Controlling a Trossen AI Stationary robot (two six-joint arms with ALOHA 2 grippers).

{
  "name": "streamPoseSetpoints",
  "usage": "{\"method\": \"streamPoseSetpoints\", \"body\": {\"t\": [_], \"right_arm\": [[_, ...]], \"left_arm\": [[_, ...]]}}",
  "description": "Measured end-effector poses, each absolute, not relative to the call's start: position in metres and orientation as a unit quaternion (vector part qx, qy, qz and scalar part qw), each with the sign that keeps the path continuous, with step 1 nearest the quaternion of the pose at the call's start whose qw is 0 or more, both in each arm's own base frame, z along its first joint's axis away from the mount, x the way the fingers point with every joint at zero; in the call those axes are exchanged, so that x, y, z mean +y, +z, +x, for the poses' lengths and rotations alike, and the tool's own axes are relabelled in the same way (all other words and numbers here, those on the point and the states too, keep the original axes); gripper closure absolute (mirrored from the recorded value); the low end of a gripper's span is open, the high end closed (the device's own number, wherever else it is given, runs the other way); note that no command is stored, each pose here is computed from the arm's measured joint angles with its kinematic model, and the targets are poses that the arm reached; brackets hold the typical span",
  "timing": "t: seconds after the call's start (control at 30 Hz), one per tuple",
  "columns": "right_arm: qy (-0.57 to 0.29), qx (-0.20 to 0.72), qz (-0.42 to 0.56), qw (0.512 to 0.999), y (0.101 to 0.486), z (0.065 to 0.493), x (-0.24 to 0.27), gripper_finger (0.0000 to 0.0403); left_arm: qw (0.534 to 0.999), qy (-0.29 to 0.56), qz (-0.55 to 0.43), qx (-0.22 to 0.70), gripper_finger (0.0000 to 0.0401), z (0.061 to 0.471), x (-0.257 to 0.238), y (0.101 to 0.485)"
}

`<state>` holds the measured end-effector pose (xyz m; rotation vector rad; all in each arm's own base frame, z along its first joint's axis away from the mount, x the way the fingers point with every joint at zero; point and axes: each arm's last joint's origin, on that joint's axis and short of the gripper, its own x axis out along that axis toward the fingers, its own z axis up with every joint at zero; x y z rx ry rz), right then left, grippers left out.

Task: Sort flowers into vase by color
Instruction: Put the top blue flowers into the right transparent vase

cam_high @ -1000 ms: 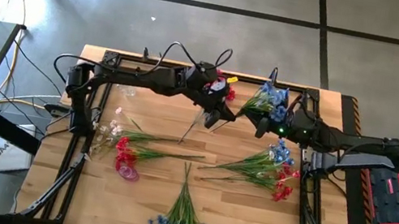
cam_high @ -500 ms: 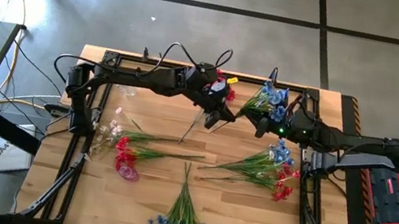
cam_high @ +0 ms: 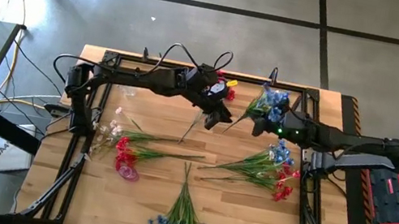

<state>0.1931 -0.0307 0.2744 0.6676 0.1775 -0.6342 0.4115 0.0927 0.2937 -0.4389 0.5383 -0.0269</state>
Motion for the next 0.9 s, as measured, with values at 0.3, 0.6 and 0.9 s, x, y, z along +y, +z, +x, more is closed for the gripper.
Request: {"method": "streamPoseSetpoints", "body": {"t": [0.3,0.6,0.9], "right_arm": [[-0.455,0.134,0.307,0.825,0.257,0.173,-0.066,0.0403],[-0.542,0.123,0.232,0.798,0.272,0.159,-0.097,0.0403],[-0.612,0.105,0.19,0.761,0.31,0.14,-0.121,0.0403]], "left_arm": [[0.949,0.025,-0.155,0.272,0.028,0.397,0.094,0.309],[0.924,0.078,-0.132,0.351,0.028,0.382,0.098,0.3],[0.894,0.109,-0.101,0.422,0.028,0.371,0.098,0.29]]}}
